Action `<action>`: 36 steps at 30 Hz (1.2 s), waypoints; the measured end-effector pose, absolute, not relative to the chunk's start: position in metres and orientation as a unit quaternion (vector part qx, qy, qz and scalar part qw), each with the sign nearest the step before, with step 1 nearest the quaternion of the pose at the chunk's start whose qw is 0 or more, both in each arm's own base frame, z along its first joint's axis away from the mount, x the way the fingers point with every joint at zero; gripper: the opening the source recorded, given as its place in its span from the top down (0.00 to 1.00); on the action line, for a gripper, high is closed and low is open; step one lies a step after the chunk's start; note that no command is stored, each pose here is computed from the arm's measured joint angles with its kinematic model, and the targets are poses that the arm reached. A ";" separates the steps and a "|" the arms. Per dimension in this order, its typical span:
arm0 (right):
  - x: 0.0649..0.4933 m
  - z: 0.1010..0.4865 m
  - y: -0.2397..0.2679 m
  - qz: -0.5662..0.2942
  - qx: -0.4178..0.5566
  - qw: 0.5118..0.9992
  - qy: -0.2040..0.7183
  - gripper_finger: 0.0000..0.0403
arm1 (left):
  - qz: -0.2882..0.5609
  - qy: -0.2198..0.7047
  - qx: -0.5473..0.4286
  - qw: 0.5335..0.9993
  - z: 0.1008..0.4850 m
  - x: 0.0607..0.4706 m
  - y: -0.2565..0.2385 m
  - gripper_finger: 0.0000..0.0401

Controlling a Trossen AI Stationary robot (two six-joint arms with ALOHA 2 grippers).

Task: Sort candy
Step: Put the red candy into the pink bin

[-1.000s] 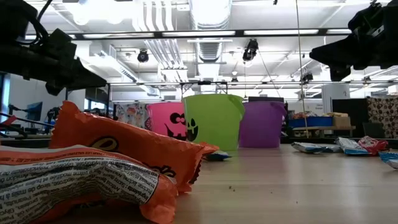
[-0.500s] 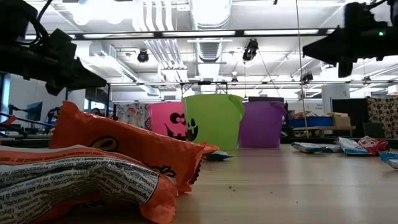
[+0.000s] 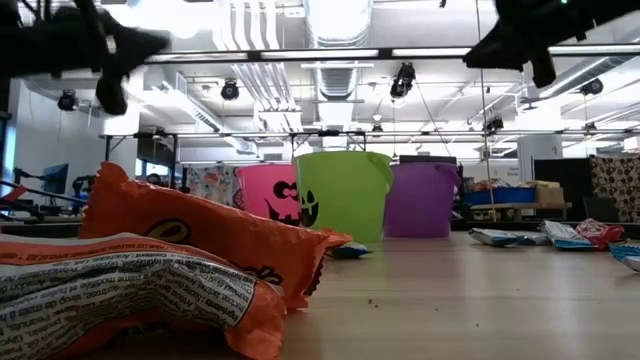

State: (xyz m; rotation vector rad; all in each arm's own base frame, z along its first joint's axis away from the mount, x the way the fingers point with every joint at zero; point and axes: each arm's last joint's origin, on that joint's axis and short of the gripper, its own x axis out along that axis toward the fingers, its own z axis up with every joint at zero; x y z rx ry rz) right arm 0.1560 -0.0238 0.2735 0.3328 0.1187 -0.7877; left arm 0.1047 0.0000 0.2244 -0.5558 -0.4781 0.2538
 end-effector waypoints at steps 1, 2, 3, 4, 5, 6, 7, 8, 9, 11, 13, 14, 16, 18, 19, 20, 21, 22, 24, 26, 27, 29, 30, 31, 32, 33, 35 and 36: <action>0.159 0.276 -0.024 -0.389 0.169 0.903 0.076 0.87 | 0.116 -0.221 -0.279 0.927 0.231 0.106 -0.001 0.93; 0.161 0.278 -0.024 -0.395 0.177 0.897 0.093 0.87 | 0.121 -0.194 -0.298 0.927 0.235 0.109 -0.001 0.93; 0.163 0.280 -0.024 -0.402 0.187 0.890 0.108 0.87 | 0.138 -0.152 -0.323 0.924 0.238 0.112 -0.001 0.93; 0.166 0.281 -0.024 -0.409 0.195 0.883 0.123 0.87 | 0.157 -0.099 -0.351 0.918 0.238 0.114 -0.001 0.93; 0.168 0.283 -0.024 -0.415 0.200 0.877 0.139 0.87 | 0.180 -0.042 -0.378 0.907 0.239 0.114 -0.001 0.93; 0.170 0.283 -0.024 -0.421 0.204 0.870 0.154 0.87 | 0.206 0.016 -0.403 0.891 0.240 0.114 -0.001 0.93; 0.173 0.283 -0.024 -0.425 0.205 0.865 0.170 0.87 | 0.233 0.072 -0.427 0.871 0.241 0.112 -0.001 0.93; 0.175 0.284 -0.024 -0.428 0.204 0.862 0.181 0.87 | 0.258 0.126 -0.446 0.848 0.242 0.110 -0.002 0.93; 0.177 0.287 -0.025 -0.431 0.203 0.860 0.182 0.87 | 0.285 0.175 -0.457 0.824 0.243 0.109 -0.002 0.93; 0.182 0.289 -0.025 -0.434 0.197 0.859 0.190 0.87 | 0.327 0.246 -0.471 0.781 0.248 0.108 -0.003 0.93; 0.186 0.289 -0.025 -0.433 0.182 0.859 0.204 0.87 | 0.342 0.293 -0.475 0.756 0.255 0.111 -0.005 0.93; 0.189 0.289 -0.025 -0.431 0.177 0.860 0.207 0.87 | 0.344 0.312 -0.472 0.749 0.258 0.113 -0.006 0.93; 0.191 0.290 -0.025 -0.428 0.163 0.862 0.216 0.87 | 0.341 0.334 -0.465 0.745 0.263 0.122 -0.008 0.93; 0.193 0.293 -0.025 -0.425 0.150 0.866 0.218 0.87 | 0.333 0.349 -0.468 0.741 0.266 0.133 -0.010 0.93; 0.194 0.293 -0.025 -0.424 0.147 0.866 0.220 0.87 | 0.331 0.355 -0.468 0.738 0.267 0.139 -0.011 0.93; 0.194 0.292 -0.025 -0.424 0.144 0.865 0.224 0.87 | 0.327 0.360 -0.471 0.736 0.267 0.144 -0.013 0.93; 0.194 0.291 -0.025 -0.424 0.144 0.865 0.226 0.87 | 0.325 0.366 -0.471 0.734 0.268 0.150 -0.014 0.93; 0.194 0.291 -0.025 -0.424 0.144 0.865 0.226 0.87 | 0.325 0.372 -0.470 0.731 0.268 0.155 -0.014 0.93; 0.194 0.292 -0.025 -0.424 0.145 0.866 0.224 0.87 | 0.319 0.394 -0.469 0.723 0.268 0.166 -0.017 0.93; 0.193 0.292 -0.025 -0.424 0.145 0.866 0.223 0.87 | 0.338 0.414 -0.464 0.706 0.263 0.174 -0.018 0.93; 0.193 0.292 -0.025 -0.424 0.145 0.866 0.224 0.87 | 0.358 0.424 -0.464 0.690 0.258 0.176 -0.017 0.93; 0.193 0.292 -0.025 -0.424 0.145 0.866 0.224 0.87 | 0.373 0.438 -0.456 0.679 0.248 0.185 -0.017 0.93; 0.194 0.292 -0.025 -0.423 0.145 0.866 0.224 0.87 | 0.380 0.445 -0.450 0.674 0.243 0.189 -0.017 0.93; 0.193 0.292 -0.025 -0.423 0.145 0.866 0.224 0.87 | 0.389 0.456 -0.443 0.667 0.237 0.191 -0.017 0.92; 0.194 0.292 -0.025 -0.423 0.144 0.866 0.224 0.87 | 0.398 0.466 -0.434 0.660 0.231 0.194 -0.018 0.91; 0.193 0.292 -0.025 -0.423 0.144 0.866 0.225 0.87 | 0.404 0.472 -0.429 0.655 0.226 0.198 -0.018 0.89; 0.194 0.292 -0.025 -0.420 0.146 0.867 0.226 0.87 | 0.420 0.483 -0.414 0.647 0.216 0.205 -0.017 0.84; 0.194 0.292 -0.025 -0.419 0.146 0.867 0.226 0.87 | 0.428 0.490 -0.408 0.641 0.211 0.208 -0.017 0.81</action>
